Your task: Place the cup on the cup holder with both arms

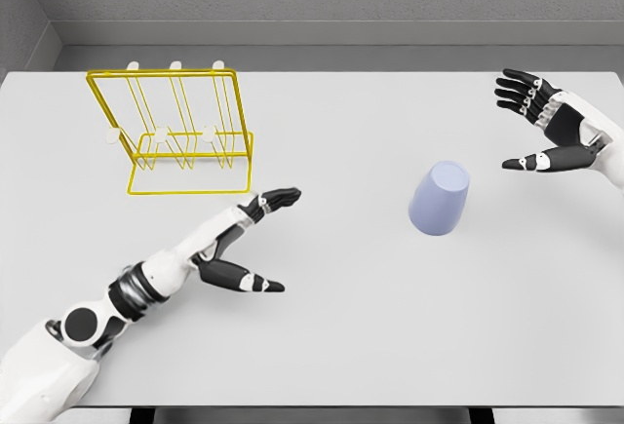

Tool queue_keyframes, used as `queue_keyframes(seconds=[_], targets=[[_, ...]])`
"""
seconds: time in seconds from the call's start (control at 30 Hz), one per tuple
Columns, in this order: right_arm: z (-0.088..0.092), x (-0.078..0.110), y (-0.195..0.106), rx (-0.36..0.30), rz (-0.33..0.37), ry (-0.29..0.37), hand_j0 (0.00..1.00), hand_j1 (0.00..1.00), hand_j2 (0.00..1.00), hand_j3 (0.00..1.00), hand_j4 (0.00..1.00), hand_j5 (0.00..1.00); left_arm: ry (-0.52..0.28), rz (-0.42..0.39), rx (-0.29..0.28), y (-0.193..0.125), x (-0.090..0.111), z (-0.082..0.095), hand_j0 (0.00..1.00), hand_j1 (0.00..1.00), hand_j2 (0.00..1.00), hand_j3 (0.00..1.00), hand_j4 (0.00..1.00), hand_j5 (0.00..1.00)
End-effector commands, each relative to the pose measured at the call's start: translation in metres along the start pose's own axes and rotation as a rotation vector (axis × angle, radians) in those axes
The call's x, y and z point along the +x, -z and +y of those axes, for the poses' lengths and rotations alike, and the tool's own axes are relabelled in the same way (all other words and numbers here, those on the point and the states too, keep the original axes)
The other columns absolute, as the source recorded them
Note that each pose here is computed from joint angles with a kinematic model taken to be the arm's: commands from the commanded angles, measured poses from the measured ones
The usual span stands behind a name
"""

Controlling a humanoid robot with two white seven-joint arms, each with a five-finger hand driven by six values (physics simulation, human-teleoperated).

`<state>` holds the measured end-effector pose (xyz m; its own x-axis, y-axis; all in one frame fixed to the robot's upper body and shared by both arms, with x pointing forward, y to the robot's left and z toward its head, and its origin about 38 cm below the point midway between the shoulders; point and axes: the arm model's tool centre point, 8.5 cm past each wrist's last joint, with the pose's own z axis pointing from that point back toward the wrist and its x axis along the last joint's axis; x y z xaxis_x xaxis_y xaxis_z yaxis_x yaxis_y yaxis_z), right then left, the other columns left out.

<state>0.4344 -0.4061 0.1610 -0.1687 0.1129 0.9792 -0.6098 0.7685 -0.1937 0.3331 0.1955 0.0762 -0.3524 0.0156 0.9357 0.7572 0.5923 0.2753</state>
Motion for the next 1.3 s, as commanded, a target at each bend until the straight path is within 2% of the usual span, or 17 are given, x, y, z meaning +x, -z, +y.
queue_keyframes(seconds=[0.0,0.1,0.13,0.17,0.2,0.27,0.33,0.37,0.6,0.83,0.93,1.27], targets=[[-0.001,0.001,0.0,-0.004,-0.005,0.003,1.0,1.0,1.0,1.0,1.0,1.0,-0.03,0.034,-0.005,0.004,-0.006,-0.006,1.0,1.0,1.0,1.0,1.0,1.0],[-0.002,-0.001,-0.003,-0.009,0.006,0.004,1.0,1.0,1.0,1.0,1.0,1.0,0.022,0.074,-0.039,0.015,0.001,0.006,1.0,1.0,1.0,1.0,1.0,1.0],[-0.004,-0.001,-0.004,-0.011,0.008,0.0,1.0,1.0,1.0,1.0,1.0,1.0,0.02,0.07,-0.042,0.017,0.004,0.005,1.0,1.0,1.0,1.0,1.0,1.0],[-0.001,-0.004,-0.007,-0.008,0.012,0.005,1.0,1.0,1.0,1.0,1.0,1.0,-0.007,0.12,-0.036,0.018,0.001,0.004,1.0,1.0,1.0,1.0,1.0,1.0],[0.0,-0.008,-0.013,-0.014,0.014,0.004,1.0,1.0,1.0,1.0,1.0,1.0,-0.015,0.134,-0.034,0.018,0.0,0.005,1.0,1.0,1.0,1.0,1.0,1.0],[0.003,-0.016,-0.019,-0.018,0.031,0.015,1.0,1.0,1.0,1.0,1.0,1.0,-0.021,0.133,-0.023,0.018,0.0,0.008,1.0,1.0,1.0,1.0,1.0,1.0],[0.005,-0.018,-0.02,-0.016,0.034,0.02,1.0,1.0,1.0,1.0,1.0,1.0,-0.104,0.126,0.013,0.017,0.0,0.011,1.0,1.0,1.0,1.0,1.0,1.0],[0.01,-0.026,-0.024,-0.014,0.048,0.033,1.0,1.0,1.0,1.0,1.0,1.0,-0.127,0.126,0.021,0.017,-0.001,0.011,1.0,1.0,1.0,1.0,1.0,1.0],[0.023,-0.044,-0.035,-0.011,0.08,0.064,1.0,1.0,1.0,1.0,1.0,1.0,-0.117,0.14,0.008,0.018,-0.004,0.008,1.0,1.0,1.0,1.0,1.0,1.0],[0.035,-0.059,-0.025,-0.006,0.087,0.087,1.0,1.0,1.0,1.0,1.0,1.0,-0.107,0.144,0.006,0.019,-0.005,0.007,1.0,1.0,1.0,1.0,1.0,1.0],[0.035,-0.067,-0.027,-0.006,0.115,0.069,1.0,1.0,1.0,1.0,1.0,1.0,-0.105,0.149,0.007,0.019,-0.006,0.008,1.0,1.0,1.0,1.0,1.0,1.0],[0.052,-0.081,-0.017,0.001,0.106,0.112,1.0,1.0,1.0,1.0,1.0,1.0,-0.108,0.153,0.011,0.018,-0.008,0.009,1.0,1.0,1.0,1.0,1.0,1.0]])
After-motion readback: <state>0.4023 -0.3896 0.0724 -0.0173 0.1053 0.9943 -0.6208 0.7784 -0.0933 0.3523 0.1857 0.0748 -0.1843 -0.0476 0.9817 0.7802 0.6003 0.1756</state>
